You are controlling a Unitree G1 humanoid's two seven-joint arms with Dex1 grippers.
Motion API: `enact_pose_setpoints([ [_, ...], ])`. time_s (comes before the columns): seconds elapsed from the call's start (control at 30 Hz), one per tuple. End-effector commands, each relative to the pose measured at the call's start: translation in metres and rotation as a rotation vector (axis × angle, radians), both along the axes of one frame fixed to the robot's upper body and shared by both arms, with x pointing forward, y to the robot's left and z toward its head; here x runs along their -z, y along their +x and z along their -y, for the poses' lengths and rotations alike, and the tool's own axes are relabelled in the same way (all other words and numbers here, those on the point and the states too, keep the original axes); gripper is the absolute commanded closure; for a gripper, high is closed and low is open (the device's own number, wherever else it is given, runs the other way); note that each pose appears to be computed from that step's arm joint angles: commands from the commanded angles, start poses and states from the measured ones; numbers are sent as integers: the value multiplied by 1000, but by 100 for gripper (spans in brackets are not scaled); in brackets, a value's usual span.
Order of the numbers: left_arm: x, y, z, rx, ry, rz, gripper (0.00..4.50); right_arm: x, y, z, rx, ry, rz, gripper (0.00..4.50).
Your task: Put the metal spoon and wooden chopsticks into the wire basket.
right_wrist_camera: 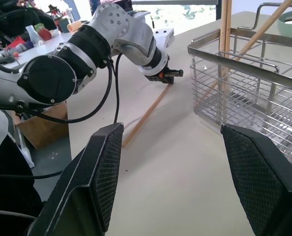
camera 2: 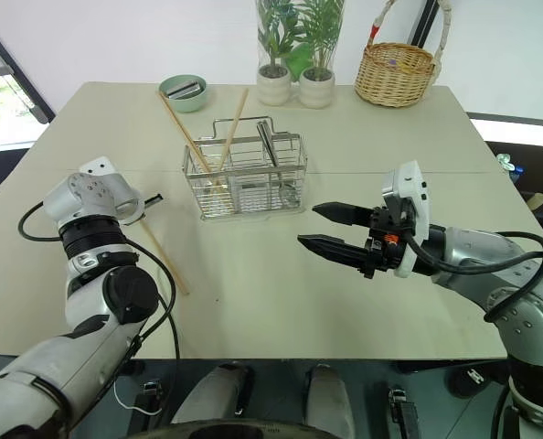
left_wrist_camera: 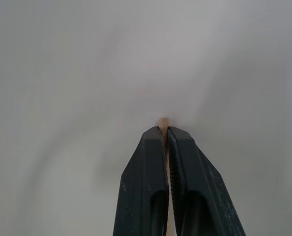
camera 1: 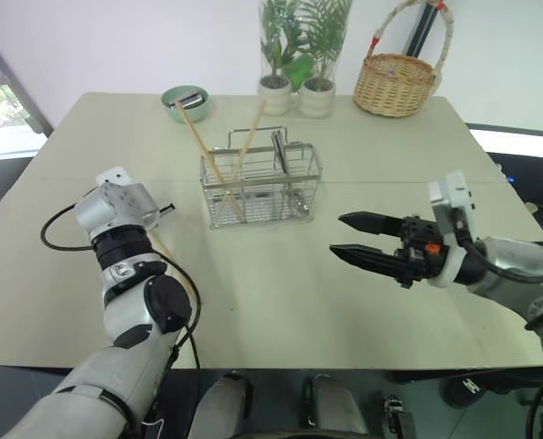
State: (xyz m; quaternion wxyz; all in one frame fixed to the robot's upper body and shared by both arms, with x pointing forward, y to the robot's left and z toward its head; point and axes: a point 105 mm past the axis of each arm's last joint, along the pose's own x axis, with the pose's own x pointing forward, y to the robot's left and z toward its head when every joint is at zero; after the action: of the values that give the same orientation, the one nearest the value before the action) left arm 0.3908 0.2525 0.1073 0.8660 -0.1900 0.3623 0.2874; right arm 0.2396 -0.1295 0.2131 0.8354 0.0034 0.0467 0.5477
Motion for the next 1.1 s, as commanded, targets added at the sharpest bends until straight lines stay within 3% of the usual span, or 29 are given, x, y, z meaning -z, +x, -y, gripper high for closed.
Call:
enact_pose_setpoints([
  [0.03,4,-1,4,13,-43,10,447,-12,-1,2,0,9,49,123],
  [0.13,-17,7,-12,-7,-4,118,447,-12,1,3,-3,8,49,123],
  [0.23,-67,20,-43,-50,81,357,447,-11,1,2,-14,-1,45,123],
  [0.37,-197,14,-91,-88,443,891,447,-13,3,2,-22,-5,44,123],
  [0.43,-244,2,-93,-59,514,1090,447,-13,5,3,-22,-4,42,123],
  [0.53,-294,-12,-80,27,540,1312,447,-14,5,2,-26,-3,41,123],
  [0.63,-349,-30,-36,226,469,1557,447,-12,5,-1,-32,3,39,123],
  [0.83,-379,-51,44,599,416,1728,447,-9,4,-3,-29,7,38,123],
  [0.97,-366,-53,80,821,375,1703,447,-8,4,0,-7,12,40,123],
  [1.1,-340,-43,91,916,362,1619,447,-7,3,1,8,18,43,123],
])
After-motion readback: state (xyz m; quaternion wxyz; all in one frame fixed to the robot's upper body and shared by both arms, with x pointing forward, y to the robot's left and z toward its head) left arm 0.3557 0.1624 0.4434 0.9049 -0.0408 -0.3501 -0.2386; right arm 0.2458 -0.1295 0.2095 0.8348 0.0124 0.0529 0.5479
